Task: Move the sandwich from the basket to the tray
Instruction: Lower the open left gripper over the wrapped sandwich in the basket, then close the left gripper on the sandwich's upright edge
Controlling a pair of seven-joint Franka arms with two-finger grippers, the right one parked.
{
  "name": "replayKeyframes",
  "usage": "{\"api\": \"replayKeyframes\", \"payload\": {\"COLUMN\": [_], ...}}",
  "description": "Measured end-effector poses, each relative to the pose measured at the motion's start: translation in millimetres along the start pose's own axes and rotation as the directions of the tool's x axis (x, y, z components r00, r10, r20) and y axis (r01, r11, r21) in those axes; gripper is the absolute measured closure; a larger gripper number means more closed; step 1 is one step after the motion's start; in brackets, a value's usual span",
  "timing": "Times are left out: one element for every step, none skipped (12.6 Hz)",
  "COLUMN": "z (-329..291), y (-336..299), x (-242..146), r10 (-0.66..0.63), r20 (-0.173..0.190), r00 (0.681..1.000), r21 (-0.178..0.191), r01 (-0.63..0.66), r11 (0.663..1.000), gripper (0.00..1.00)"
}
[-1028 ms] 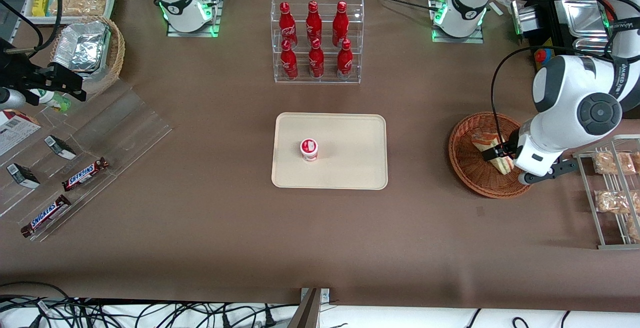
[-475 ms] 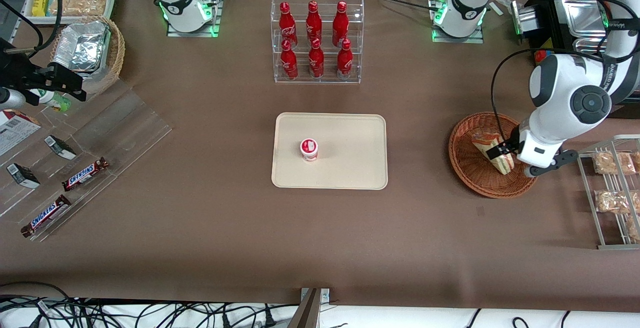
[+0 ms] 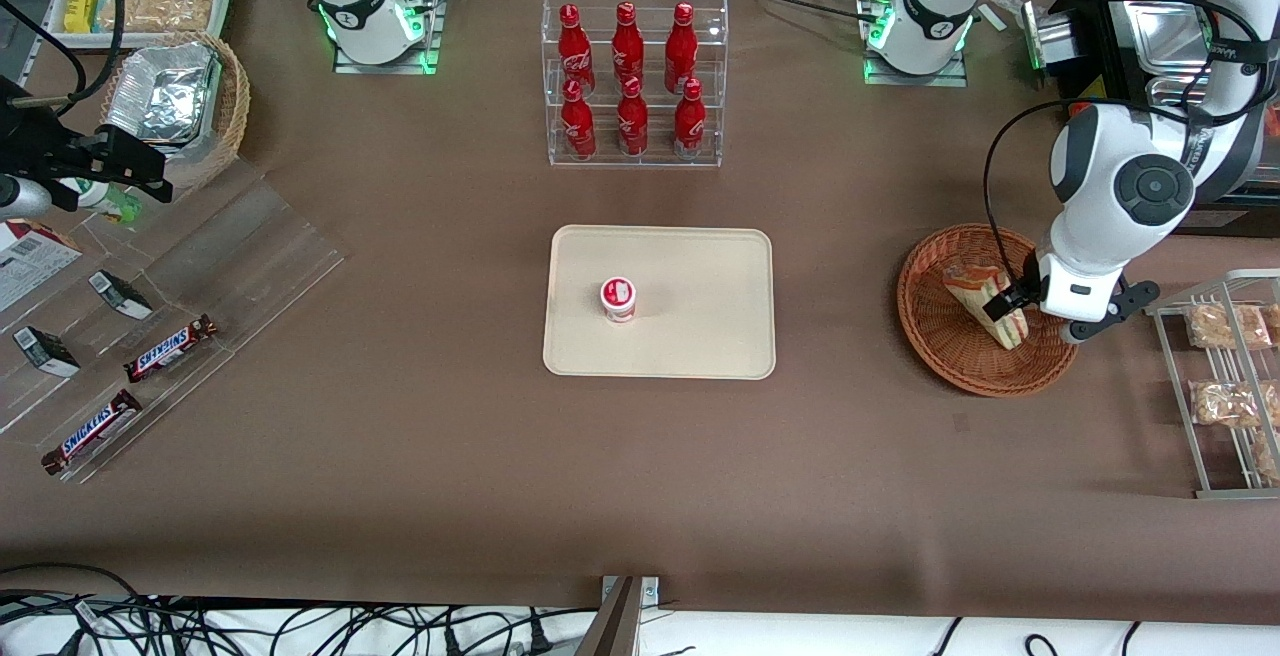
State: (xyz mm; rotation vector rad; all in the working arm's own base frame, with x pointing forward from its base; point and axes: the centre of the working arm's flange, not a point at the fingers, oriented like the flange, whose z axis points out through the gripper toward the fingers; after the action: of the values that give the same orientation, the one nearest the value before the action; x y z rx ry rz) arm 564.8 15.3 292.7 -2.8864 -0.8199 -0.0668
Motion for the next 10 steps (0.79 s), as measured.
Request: {"api": "replayKeyframes", "payload": {"z": [0.1,0.3,1.3,4.2,8.3,13.4,18.8,23.8,27.8,30.6], "y": [2.6,3.7,4.1,4.2,4.4,4.1,3.1,2.0,1.0,0.2], "x": [-1.9,-2.5,-3.3,-5.9,-9.7,-14.2,-18.8,-23.1,-26.7,-29.2], "r10": [-0.012,-0.030,-0.049,-0.054,-0.054,-0.052,-0.052,-0.053,-0.054,-0.054], "r20": [-0.003,-0.008,-0.014,-0.017,-0.018,-0.018,-0.017,-0.014,-0.011,-0.007], "r00": [1.000,1.000,0.999,0.998,0.998,0.998,0.998,0.998,0.998,0.999], "r21": [-0.004,-0.011,-0.017,-0.020,-0.022,-0.024,-0.025,-0.027,-0.028,-0.026], "r01": [0.012,0.030,0.049,0.054,0.054,0.052,0.052,0.053,0.054,0.054], "r11": [1.000,0.999,0.999,0.998,0.998,0.998,0.998,0.998,0.998,0.998], "gripper": [0.00,0.00,0.00,0.00,0.00,0.00,0.00,0.00,0.00,0.00]}}
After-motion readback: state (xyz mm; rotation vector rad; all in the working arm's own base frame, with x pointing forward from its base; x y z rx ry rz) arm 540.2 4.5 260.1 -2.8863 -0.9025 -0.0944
